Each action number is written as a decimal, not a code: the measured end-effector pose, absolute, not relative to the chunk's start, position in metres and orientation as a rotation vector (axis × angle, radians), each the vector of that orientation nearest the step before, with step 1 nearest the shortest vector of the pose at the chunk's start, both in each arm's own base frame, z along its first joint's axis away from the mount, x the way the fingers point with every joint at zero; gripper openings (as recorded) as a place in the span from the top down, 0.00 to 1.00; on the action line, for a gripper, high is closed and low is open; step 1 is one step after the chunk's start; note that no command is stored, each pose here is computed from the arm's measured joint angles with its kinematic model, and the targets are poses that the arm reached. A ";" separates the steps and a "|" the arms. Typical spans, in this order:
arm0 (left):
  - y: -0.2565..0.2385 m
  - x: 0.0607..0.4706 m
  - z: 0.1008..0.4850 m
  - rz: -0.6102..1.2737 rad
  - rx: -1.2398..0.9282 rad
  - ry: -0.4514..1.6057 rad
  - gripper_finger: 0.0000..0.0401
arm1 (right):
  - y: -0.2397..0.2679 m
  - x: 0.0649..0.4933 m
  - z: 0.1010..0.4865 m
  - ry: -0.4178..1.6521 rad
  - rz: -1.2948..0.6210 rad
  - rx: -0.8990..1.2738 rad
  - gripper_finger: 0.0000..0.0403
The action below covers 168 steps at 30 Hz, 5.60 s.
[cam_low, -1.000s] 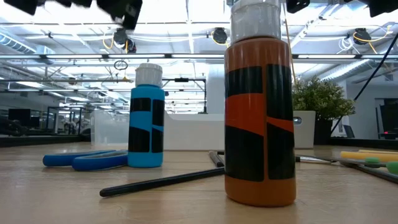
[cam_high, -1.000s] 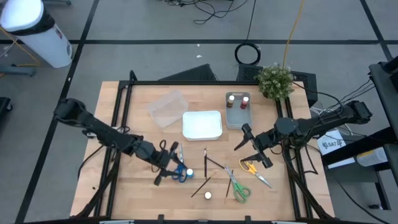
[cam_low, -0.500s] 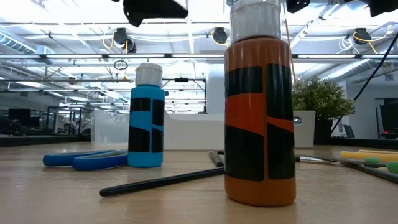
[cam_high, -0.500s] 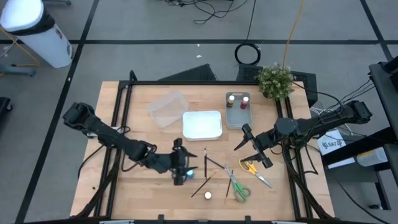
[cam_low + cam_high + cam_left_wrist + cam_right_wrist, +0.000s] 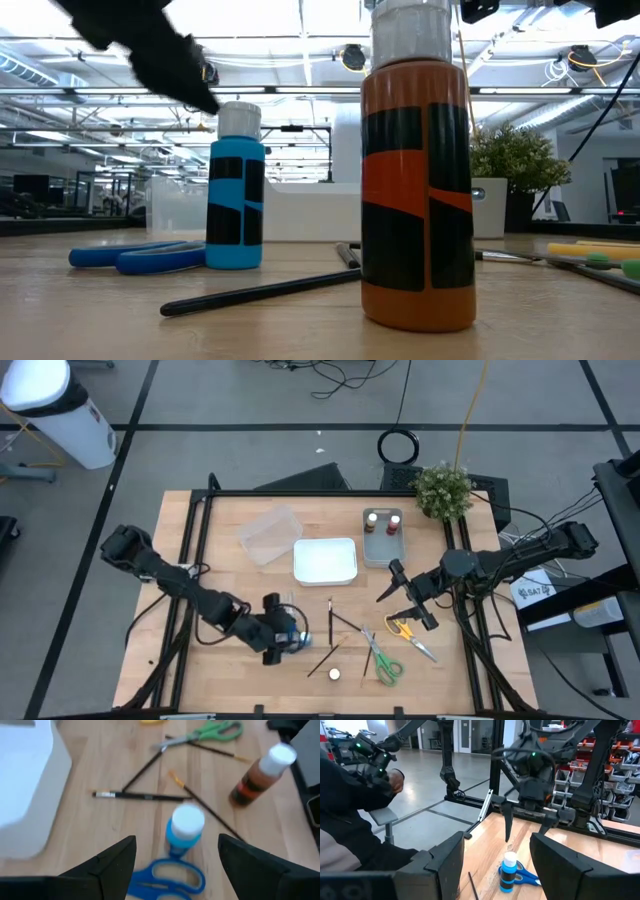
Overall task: Pick & Place Paint Supplies
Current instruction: Put the blue paint bottle in the gray bin
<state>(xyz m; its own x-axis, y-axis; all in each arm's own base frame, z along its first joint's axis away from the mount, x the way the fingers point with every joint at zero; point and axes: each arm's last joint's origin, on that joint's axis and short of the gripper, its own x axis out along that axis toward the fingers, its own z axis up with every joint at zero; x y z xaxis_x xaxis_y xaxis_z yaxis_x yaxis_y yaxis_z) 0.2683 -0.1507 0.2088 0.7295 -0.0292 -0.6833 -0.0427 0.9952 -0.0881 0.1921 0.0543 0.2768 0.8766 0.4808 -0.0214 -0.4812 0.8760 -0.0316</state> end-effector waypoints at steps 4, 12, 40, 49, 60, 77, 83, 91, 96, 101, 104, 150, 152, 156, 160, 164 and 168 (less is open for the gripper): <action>-0.157 0.250 0.186 0.067 -0.119 0.754 0.27 | 0.054 0.192 0.277 0.019 0.501 -0.015 0.47; -0.147 0.236 0.151 0.070 -0.169 0.573 0.27 | 0.054 0.192 0.278 0.009 0.501 -0.020 0.47; -0.142 0.276 0.112 -0.042 -0.125 0.532 0.27 | 0.054 0.192 0.278 0.009 0.501 -0.022 0.47; -0.143 0.279 0.117 -0.034 -0.111 0.469 0.27 | 0.054 0.192 0.278 0.008 0.501 -0.022 0.47; -0.157 0.300 0.103 -0.110 0.015 0.485 0.27 | 0.054 0.192 0.278 0.008 0.501 -0.022 0.47; -0.156 0.323 0.102 -0.118 0.059 0.540 0.27 | 0.054 0.192 0.278 0.010 0.501 -0.022 0.47; -0.154 0.322 0.099 -0.103 0.063 0.561 0.27 | 0.054 0.192 0.278 0.007 0.501 -0.022 0.47; -0.154 0.322 0.098 -0.109 0.089 0.572 0.37 | 0.054 0.192 0.278 0.008 0.501 -0.022 0.47; -0.153 0.322 0.098 -0.106 0.081 0.568 0.56 | 0.054 0.192 0.278 0.008 0.501 -0.022 0.47; -0.149 0.324 0.105 -0.084 0.038 0.551 0.70 | 0.054 0.193 0.279 0.002 0.469 -0.007 0.47; -0.145 0.327 0.115 -0.065 0.007 0.521 0.72 | 0.051 0.193 0.280 -0.009 0.383 0.024 0.47; -0.105 0.381 0.190 0.055 0.189 0.580 0.68 | 0.088 0.303 0.255 0.518 0.108 -0.178 0.75; -0.103 0.381 0.190 0.057 0.181 0.579 0.68 | 0.086 0.304 0.255 0.520 0.139 -0.168 0.75; -0.102 0.382 0.192 0.059 0.178 0.573 0.64 | 0.084 0.301 0.259 0.514 0.149 -0.175 0.75; -0.103 0.375 0.209 0.046 0.186 0.562 0.57 | 0.079 0.291 0.271 0.507 0.095 -0.187 0.75; -0.101 0.366 0.229 0.049 0.166 0.542 0.49 | 0.075 0.278 0.277 0.510 0.056 -0.148 0.75; -0.100 0.359 0.244 0.046 0.136 0.522 0.45 | 0.068 0.261 0.274 0.520 0.017 -0.136 0.75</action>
